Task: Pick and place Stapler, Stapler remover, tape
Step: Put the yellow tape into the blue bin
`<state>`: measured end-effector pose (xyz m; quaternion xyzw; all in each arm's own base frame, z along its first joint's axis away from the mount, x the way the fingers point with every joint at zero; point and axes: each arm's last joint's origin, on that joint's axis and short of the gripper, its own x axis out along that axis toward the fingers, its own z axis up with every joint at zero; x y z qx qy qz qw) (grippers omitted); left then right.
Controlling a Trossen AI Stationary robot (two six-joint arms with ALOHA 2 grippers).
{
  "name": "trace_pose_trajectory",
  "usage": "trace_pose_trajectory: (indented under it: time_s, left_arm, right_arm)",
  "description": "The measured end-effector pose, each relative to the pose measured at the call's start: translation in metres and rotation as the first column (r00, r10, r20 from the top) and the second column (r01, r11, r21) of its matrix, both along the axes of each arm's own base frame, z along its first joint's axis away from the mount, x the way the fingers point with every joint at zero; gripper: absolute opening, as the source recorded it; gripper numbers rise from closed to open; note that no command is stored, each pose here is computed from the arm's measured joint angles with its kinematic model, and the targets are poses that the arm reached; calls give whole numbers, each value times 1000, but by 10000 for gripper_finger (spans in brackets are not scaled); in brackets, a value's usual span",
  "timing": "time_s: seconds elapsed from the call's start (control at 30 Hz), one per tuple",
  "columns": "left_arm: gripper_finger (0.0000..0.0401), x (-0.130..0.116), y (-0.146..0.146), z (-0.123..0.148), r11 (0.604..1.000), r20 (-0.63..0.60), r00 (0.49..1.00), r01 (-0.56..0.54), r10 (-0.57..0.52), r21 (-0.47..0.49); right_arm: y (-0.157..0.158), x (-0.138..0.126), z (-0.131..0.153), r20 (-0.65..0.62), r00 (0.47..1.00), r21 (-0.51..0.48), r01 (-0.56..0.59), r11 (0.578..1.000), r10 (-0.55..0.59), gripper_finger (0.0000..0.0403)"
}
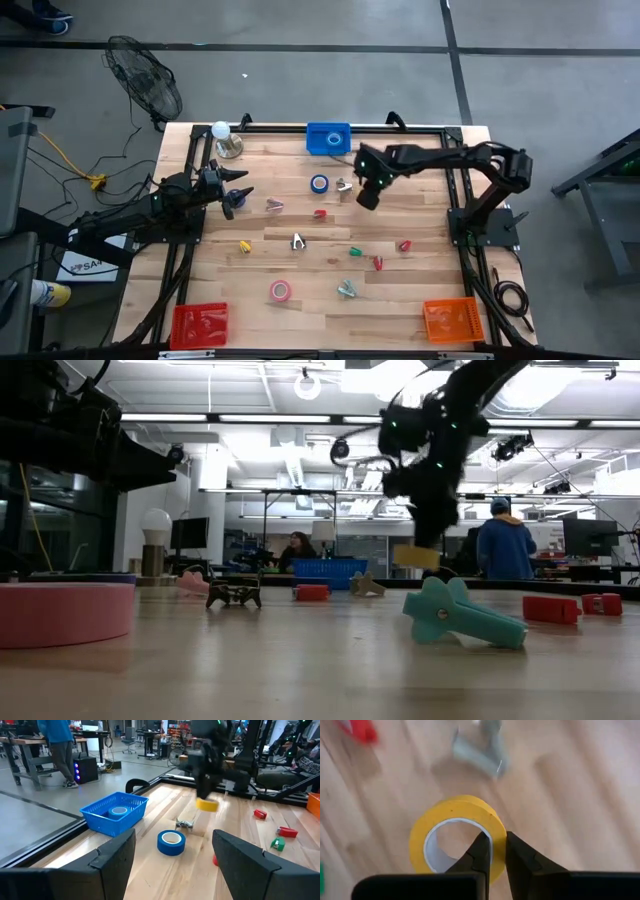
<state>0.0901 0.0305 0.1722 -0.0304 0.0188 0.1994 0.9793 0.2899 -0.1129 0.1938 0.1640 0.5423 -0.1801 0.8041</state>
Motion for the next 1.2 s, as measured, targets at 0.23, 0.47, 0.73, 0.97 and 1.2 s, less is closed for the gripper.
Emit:
trace_pose_trajectory:
  time_s: [0.23,0.47,0.73,0.97,1.2]
  left_arm:
    - [262,0,0,0,1000,1,1000,0,0,0]
    - [262,0,0,0,1000,0,1000,0,0,0]
    - [262,0,0,0,1000,0,1000,-1,1,0]
    - [262,0,0,0,1000,0,1000,-1,1,0]
    - [262,0,0,0,1000,0,1000,-2,2,0]
  right_arm:
    - [-38,13,37,178,983,-168,-7,986,37,26]
    - [-71,20,59,292,949,-317,-22,948,120,26]
    - [-112,61,48,238,951,-311,-118,943,197,26]
    - [-153,94,44,181,952,-340,-173,925,245,26]
    - [-184,111,13,115,963,-293,-201,935,243,26]
